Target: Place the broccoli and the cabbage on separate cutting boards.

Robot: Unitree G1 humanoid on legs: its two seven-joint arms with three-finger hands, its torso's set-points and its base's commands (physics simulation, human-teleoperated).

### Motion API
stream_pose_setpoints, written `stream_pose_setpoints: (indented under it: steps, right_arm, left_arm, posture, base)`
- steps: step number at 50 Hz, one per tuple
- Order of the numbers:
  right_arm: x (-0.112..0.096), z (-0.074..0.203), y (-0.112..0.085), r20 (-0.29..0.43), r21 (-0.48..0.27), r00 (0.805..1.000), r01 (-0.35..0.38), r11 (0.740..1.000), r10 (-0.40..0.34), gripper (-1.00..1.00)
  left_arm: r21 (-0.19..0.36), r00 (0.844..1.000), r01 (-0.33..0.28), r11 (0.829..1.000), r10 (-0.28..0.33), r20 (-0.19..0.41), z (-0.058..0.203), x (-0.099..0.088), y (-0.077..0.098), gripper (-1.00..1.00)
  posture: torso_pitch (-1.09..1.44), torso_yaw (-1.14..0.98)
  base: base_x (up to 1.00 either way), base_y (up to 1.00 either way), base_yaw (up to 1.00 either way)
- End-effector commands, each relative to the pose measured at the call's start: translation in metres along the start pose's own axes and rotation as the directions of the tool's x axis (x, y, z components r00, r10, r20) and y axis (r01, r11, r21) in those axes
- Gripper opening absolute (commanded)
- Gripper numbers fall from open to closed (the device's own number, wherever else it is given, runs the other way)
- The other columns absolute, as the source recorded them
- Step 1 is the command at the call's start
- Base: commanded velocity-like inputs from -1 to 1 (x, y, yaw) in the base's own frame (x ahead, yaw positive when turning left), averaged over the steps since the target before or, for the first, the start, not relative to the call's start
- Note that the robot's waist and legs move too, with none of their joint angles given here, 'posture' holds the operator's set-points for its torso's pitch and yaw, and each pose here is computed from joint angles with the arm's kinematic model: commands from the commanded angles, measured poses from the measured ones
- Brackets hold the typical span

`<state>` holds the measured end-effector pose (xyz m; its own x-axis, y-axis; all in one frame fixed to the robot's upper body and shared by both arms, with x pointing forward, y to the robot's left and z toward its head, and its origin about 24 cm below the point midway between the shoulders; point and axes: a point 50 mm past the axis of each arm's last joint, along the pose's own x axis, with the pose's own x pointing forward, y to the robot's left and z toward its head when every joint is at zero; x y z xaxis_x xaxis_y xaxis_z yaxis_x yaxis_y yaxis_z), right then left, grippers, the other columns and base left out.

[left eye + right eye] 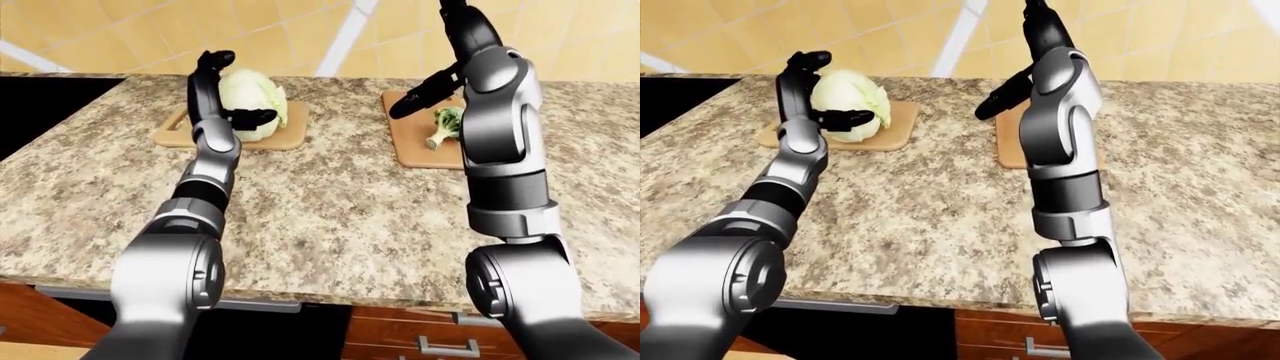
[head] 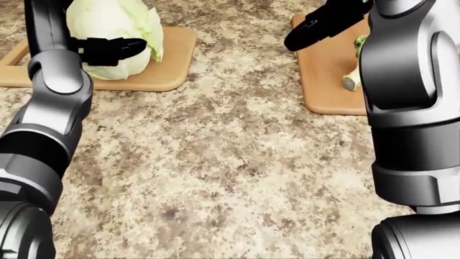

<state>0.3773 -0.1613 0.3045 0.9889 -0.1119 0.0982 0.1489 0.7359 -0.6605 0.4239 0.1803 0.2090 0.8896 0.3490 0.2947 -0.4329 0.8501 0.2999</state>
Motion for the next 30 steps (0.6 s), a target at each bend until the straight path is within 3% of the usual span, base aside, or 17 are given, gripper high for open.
stream_pose_setpoints:
  steps: [1,11,24,30]
  right_arm:
    - [-0.005,0.018,-0.015,0.076,-0.002,0.995,0.063,0.998,-0.062,1.00]
    - [-0.005,0.018,-0.015,0.076,-0.001,0.995,0.064,0.998,-0.064,1.00]
    - [-0.005,0.018,-0.015,0.077,-0.002,0.995,0.064,0.998,-0.063,1.00]
    - [-0.006,0.020,-0.018,0.078,-0.003,0.995,0.066,0.998,-0.066,1.00]
  left_arm:
    - [-0.036,0.994,-0.034,0.999,0.037,0.105,0.029,0.008,0.007,0.50]
    - [-0.045,0.993,-0.021,0.999,0.026,0.115,0.033,0.009,0.007,0.99]
    - [-0.048,0.992,-0.022,0.999,0.028,0.127,0.037,0.010,0.007,1.00]
    - [-0.057,0.987,-0.030,0.998,0.038,0.156,0.047,0.016,0.018,1.00]
  posture:
    - [0.00,0.00]
    - [0.00,0.00]
    - [0.00,0.00]
    - [0.00,0.00]
  base:
    - [0.00,0.00,0.00]
    - [0.00,0.00,0.00]
    - [0.00,0.00,0.00]
    - [0.00,0.00,0.00]
